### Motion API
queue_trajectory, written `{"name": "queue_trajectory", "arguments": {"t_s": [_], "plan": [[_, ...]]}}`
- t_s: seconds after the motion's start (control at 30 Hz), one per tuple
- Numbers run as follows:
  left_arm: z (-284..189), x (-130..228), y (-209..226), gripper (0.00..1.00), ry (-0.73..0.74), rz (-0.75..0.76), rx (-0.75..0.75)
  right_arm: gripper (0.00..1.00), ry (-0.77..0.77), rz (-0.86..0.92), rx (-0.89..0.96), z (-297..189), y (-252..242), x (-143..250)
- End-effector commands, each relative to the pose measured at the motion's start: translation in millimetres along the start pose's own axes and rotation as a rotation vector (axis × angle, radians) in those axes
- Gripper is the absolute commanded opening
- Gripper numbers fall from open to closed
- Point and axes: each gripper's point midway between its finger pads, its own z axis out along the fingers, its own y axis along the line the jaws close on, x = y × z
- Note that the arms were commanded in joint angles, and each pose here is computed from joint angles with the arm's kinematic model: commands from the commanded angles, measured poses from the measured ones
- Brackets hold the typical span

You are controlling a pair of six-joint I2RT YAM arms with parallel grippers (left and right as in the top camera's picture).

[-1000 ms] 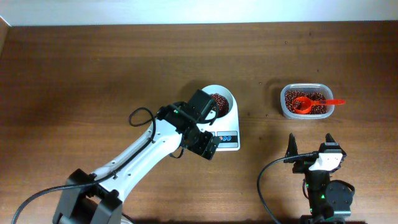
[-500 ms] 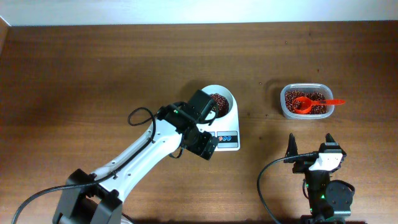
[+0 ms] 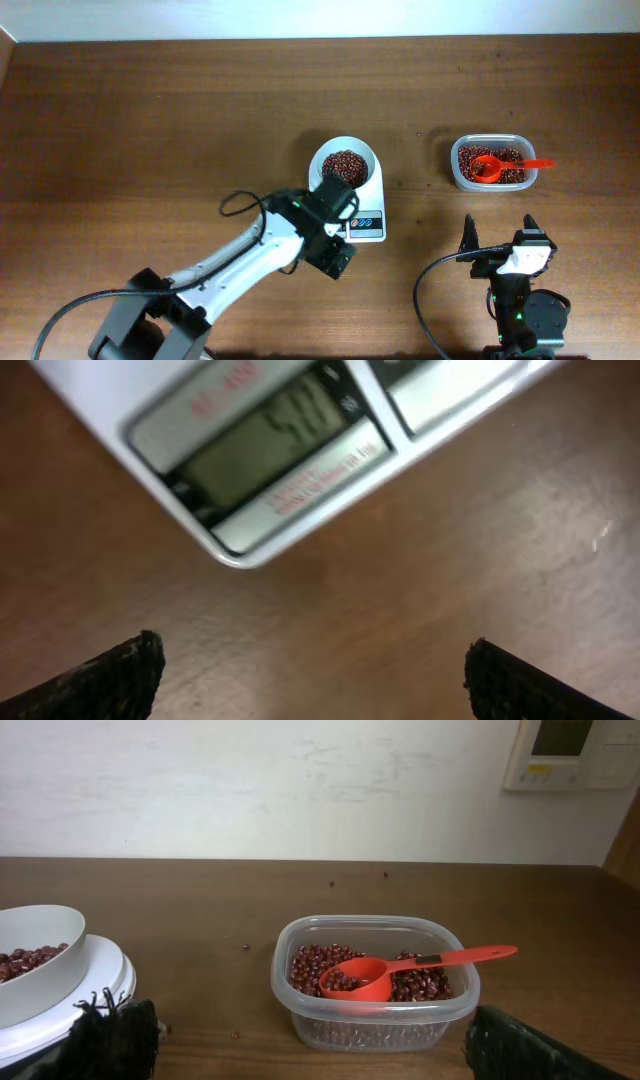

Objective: Scoop item into bowl and weigh 50g on scale

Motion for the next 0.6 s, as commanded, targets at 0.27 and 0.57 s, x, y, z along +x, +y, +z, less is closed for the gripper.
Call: {"name": "queue_trajectory", "arguments": {"t_s": [0.27,0.57], "plan": [[23.6,13.2,0.5,0.99,0.036,0.025,-0.059,0.99,0.0,0.005,0.013,-0.3,-2.7,1.4],[18.7,18.5,-21.1,0.98,0.115,-0.071,0.057,0.99,0.0,0.005,0.013,-0.3,-2.7,1.4]]}}
